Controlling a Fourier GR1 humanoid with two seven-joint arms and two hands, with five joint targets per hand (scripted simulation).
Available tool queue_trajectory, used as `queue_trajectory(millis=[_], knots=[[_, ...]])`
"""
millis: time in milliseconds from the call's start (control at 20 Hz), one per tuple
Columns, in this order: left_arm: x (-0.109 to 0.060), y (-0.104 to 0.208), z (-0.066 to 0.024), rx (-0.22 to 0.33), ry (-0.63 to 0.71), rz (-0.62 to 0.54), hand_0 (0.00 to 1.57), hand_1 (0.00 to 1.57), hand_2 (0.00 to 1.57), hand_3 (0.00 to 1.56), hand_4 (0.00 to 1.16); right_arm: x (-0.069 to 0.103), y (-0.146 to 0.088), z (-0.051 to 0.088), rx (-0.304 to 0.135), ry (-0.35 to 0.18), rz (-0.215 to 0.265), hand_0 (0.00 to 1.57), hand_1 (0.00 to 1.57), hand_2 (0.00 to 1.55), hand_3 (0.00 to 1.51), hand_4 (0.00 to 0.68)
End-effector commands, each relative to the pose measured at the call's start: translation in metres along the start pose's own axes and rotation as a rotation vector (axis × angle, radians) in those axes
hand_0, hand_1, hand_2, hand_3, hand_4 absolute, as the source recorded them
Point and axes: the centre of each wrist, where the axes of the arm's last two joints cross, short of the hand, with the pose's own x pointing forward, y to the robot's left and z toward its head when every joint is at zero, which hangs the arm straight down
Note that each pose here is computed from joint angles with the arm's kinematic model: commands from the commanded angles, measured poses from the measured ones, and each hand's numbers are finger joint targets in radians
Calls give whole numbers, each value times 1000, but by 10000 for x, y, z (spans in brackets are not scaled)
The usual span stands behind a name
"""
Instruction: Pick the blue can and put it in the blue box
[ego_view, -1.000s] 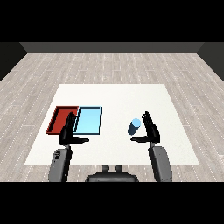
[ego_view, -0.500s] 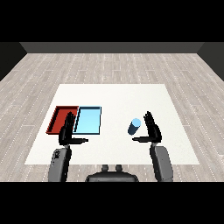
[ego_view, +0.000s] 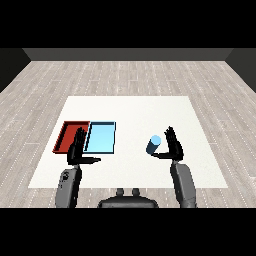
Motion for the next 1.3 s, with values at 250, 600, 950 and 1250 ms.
queue_trajectory(millis=[250,600,950,1250], knots=[[-106,52,-6,3,7,32,0,0,0,0,0,-123,-26,-191,-7,57,-49,0,0,0,0,0],[24,-37,-39,26,0,18,0,0,0,0,0,-490,-83,-180,-14,106,-54,0,0,0,0,0],[-35,223,34,4,-1,36,0,0,0,0,0,-541,127,-340,-26,145,-134,0,0,0,0,0],[24,3,184,18,6,21,0,0,0,0,0,-747,325,-355,-10,152,-88,0,0,0,0,0]])
